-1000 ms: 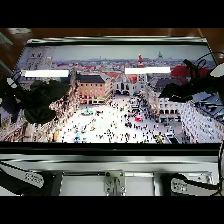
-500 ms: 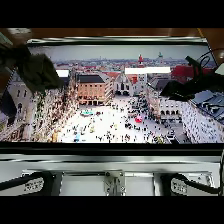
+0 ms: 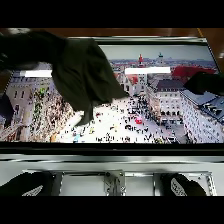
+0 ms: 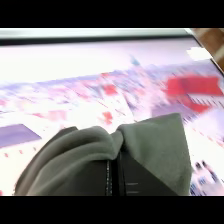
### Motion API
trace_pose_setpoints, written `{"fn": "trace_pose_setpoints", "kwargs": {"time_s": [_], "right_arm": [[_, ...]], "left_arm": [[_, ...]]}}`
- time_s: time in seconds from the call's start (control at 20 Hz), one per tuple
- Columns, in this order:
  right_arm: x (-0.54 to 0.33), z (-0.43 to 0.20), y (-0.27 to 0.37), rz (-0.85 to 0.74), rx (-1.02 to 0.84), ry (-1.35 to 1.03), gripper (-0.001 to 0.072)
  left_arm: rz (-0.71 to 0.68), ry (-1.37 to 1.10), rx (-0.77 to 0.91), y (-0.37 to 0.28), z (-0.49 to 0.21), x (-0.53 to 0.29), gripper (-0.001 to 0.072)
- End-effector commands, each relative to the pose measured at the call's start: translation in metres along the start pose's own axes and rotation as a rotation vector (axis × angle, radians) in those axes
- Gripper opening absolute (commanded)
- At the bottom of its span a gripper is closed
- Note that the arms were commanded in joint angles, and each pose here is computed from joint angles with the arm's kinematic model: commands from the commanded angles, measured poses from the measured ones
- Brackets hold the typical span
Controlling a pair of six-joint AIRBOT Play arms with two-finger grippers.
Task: Fold the shirts.
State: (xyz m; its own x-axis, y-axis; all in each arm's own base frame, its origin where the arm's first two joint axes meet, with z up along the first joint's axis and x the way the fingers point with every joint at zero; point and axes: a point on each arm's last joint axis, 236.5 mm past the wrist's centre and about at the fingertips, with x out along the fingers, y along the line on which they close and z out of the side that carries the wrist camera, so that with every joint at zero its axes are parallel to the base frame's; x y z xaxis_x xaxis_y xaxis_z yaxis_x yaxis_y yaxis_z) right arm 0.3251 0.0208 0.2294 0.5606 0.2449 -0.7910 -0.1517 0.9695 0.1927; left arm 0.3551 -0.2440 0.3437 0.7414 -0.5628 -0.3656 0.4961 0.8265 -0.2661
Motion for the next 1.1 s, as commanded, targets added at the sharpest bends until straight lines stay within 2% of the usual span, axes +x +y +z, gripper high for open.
{"fn": "trace_pose_setpoints", "kwargs": {"time_s": [0.0, 0.05, 0.1, 0.15, 0.25, 0.3, 0.35, 0.4, 0.45, 0.6, 0.75, 0.9, 1.05], "right_arm": [[-0.031, -0.036, -0.025, -0.163, 0.029, 0.077, 0.0682], [-0.028, -0.045, -0.026, -0.161, 0.041, 0.118, 0.0681], [-0.021, -0.055, -0.027, -0.157, 0.071, 0.154, 0.0648], [-0.011, -0.065, -0.028, -0.152, 0.104, 0.193, 0.0580], [0.017, -0.093, -0.027, -0.112, 0.145, 0.294, 0.0574], [0.032, -0.104, -0.023, -0.072, 0.158, 0.327, 0.0577], [0.049, -0.114, -0.015, -0.016, 0.165, 0.347, 0.0667], [0.064, -0.120, -0.007, 0.041, 0.156, 0.353, 0.0685], [0.078, -0.124, -0.004, 0.069, 0.161, 0.346, 0.0685], [0.105, -0.134, -0.014, 0.059, 0.198, 0.361, 0.0685], [0.125, -0.143, -0.019, 0.075, 0.227, 0.436, 0.0684], [0.150, -0.152, -0.014, 0.146, 0.244, 0.513, 0.0684], [0.174, -0.160, -0.003, 0.251, 0.271, 0.583, 0.0684]], "left_arm": [[-0.102, 0.224, 0.016, -0.055, -0.092, 0.045, 0.0037], [-0.098, 0.317, 0.026, -0.058, -0.131, 0.062, 0.0037], [-0.086, 0.423, 0.040, -0.057, -0.178, 0.079, 0.0036], [-0.064, 0.523, 0.039, -0.052, -0.222, 0.091, 0.0037], [-0.009, 0.722, 0.002, -0.040, -0.309, 0.104, 0.0038], [-0.011, 0.805, -0.040, -0.041, -0.341, 0.106, 0.0112], [-0.009, 0.851, -0.068, -0.041, -0.358, 0.107, 0.0394], [0.005, 0.878, -0.072, -0.036, -0.364, 0.106, 0.0698], [0.028, 0.899, -0.068, -0.025, -0.361, 0.102, 0.0718], [0.100, 0.918, -0.044, 0.033, -0.321, 0.076, 0.0718], [0.134, 0.922, -0.170, 0.072, -0.301, 0.037, 0.0718], [0.093, 0.995, -0.307, 0.071, -0.350, 0.015, 0.0718], [0.010, 0.981, -0.548, 0.042, -0.403, 0.028, 0.0718]]}}
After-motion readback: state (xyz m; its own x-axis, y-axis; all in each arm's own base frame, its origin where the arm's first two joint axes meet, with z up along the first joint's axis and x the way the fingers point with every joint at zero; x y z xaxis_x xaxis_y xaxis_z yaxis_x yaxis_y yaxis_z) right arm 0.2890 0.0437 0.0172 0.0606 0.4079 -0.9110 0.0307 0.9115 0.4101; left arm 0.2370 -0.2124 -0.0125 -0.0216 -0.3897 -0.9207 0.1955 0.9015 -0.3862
